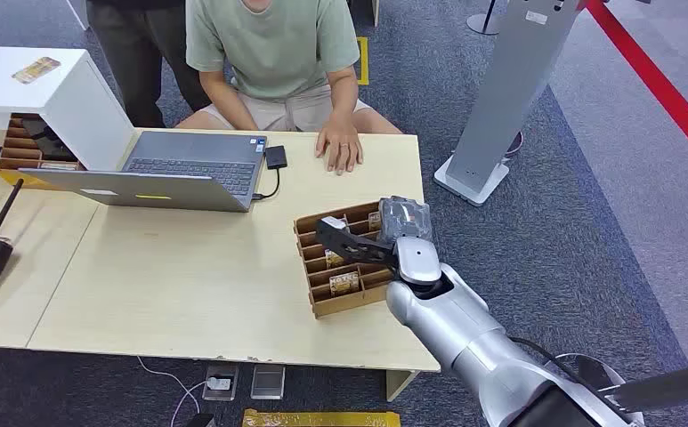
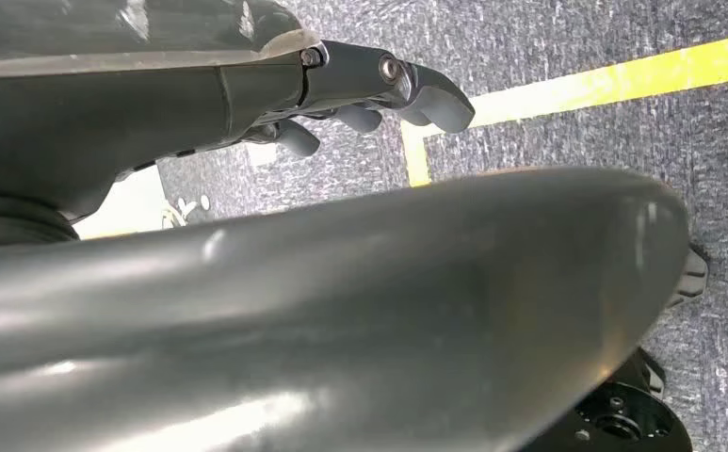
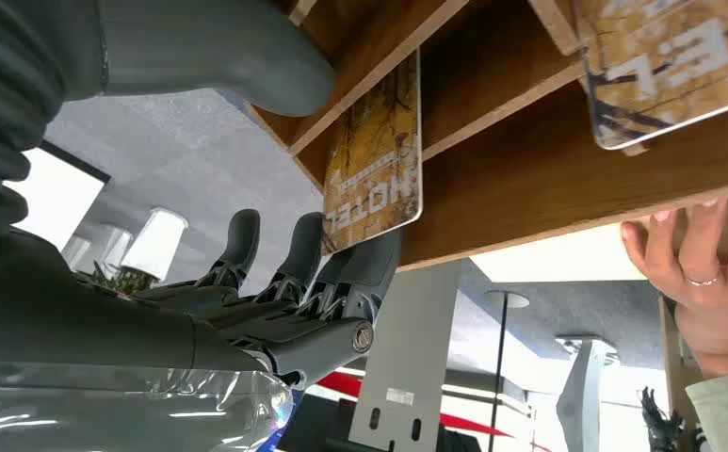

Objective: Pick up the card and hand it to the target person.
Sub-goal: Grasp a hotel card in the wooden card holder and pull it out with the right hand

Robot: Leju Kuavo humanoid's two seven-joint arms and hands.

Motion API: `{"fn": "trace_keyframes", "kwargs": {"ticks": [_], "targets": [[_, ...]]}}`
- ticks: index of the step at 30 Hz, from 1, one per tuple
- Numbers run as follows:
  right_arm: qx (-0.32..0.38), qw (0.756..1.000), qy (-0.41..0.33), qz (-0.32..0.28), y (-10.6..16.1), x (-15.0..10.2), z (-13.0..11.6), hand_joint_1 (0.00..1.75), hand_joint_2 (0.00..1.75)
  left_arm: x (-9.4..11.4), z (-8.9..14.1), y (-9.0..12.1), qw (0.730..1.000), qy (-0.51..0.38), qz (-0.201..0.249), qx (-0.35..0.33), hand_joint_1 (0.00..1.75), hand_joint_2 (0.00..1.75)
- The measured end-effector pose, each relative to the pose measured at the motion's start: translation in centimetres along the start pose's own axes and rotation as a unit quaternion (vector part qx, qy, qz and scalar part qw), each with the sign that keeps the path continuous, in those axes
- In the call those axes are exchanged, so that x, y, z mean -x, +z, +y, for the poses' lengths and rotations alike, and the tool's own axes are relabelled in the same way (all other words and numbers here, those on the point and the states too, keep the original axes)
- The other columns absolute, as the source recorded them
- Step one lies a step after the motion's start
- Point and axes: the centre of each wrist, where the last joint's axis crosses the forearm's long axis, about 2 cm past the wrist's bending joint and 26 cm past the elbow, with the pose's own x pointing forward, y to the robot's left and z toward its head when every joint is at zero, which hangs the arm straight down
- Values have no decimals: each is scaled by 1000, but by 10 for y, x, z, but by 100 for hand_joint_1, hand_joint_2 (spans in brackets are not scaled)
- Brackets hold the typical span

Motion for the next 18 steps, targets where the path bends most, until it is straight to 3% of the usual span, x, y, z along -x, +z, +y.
{"fn": "trace_keyframes", "kwargs": {"ticks": [9,18], "targets": [[-2,1000,-11,2,0,1,0,100,175,0,0,0,1000,-1,-3,0,0,0],[16,999,-28,-9,-1,3,0,154,175,0,0,0,1000,-1,-3,3,0,0]]}}
